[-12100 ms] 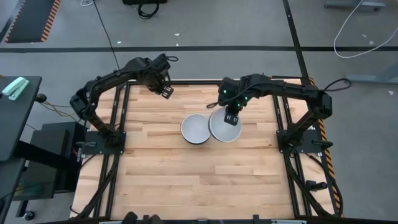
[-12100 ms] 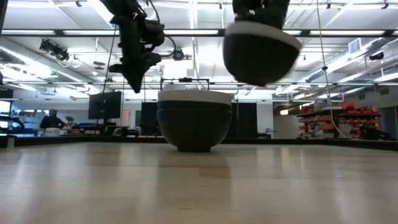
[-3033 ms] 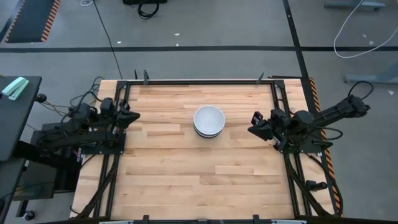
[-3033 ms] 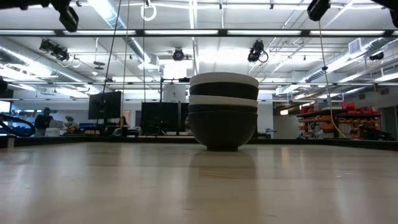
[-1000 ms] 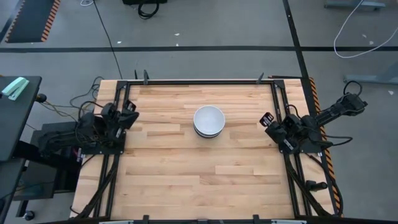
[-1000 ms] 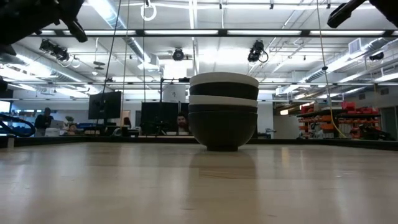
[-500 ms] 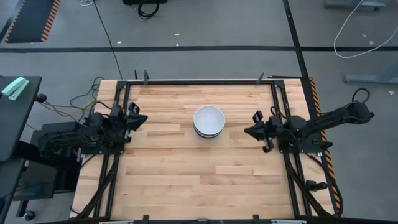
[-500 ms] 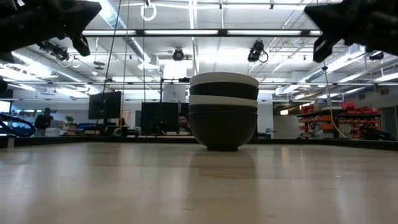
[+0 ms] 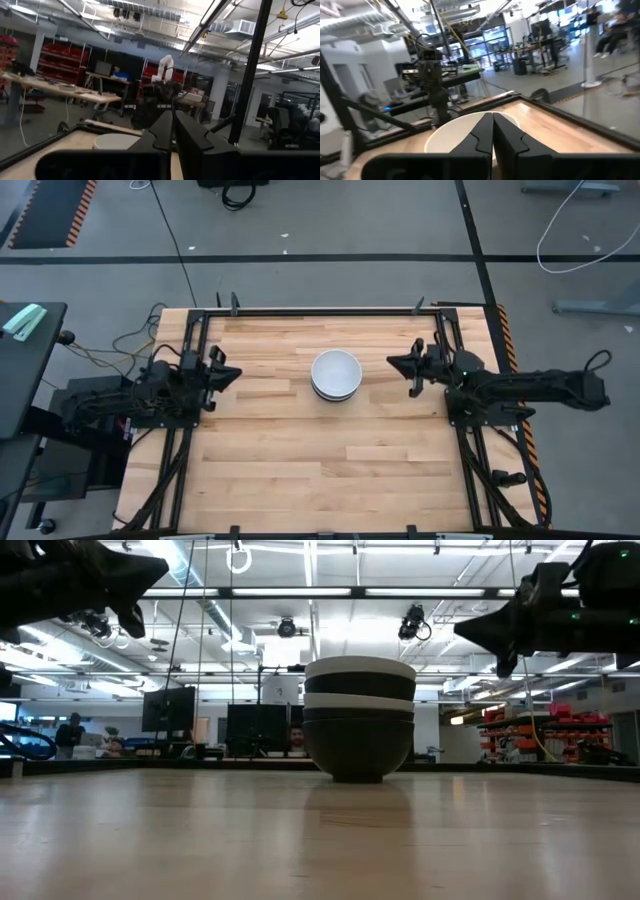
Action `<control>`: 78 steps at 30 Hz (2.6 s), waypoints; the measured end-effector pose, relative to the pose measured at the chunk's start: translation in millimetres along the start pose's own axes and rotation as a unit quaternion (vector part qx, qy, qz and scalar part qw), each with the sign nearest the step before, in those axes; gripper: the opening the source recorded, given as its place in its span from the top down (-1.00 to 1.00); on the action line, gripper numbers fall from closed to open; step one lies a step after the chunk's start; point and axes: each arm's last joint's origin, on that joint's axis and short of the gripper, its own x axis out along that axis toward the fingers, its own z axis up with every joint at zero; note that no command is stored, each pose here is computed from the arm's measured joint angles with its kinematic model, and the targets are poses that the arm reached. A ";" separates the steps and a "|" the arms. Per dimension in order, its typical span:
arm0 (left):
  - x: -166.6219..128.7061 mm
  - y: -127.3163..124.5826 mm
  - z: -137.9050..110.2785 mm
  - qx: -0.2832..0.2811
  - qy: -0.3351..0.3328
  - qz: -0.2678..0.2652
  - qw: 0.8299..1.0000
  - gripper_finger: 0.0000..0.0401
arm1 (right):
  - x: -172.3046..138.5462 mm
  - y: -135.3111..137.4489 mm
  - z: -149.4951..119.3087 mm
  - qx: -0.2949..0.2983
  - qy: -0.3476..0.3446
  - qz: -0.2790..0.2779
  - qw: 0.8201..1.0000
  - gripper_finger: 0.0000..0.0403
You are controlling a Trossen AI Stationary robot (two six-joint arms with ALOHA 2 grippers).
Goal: Nest bowls inside each other
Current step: Return to Home Position
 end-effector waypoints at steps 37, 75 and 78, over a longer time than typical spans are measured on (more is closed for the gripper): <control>0.0 0.4 -1.3 -0.024 0.007 0.002 1.000 0.84 | -34.5 -6.7 52.9 -0.035 -0.196 0.079 0.977 0.93; 0.0 0.5 -1.9 -0.013 0.010 0.003 1.000 0.82 | -47.9 -9.7 48.3 -0.009 -0.172 0.040 0.984 0.93; 0.0 1.0 -3.4 -0.013 0.018 0.006 1.000 0.84 | -45.0 -14.0 39.6 0.004 -0.127 0.019 0.992 0.93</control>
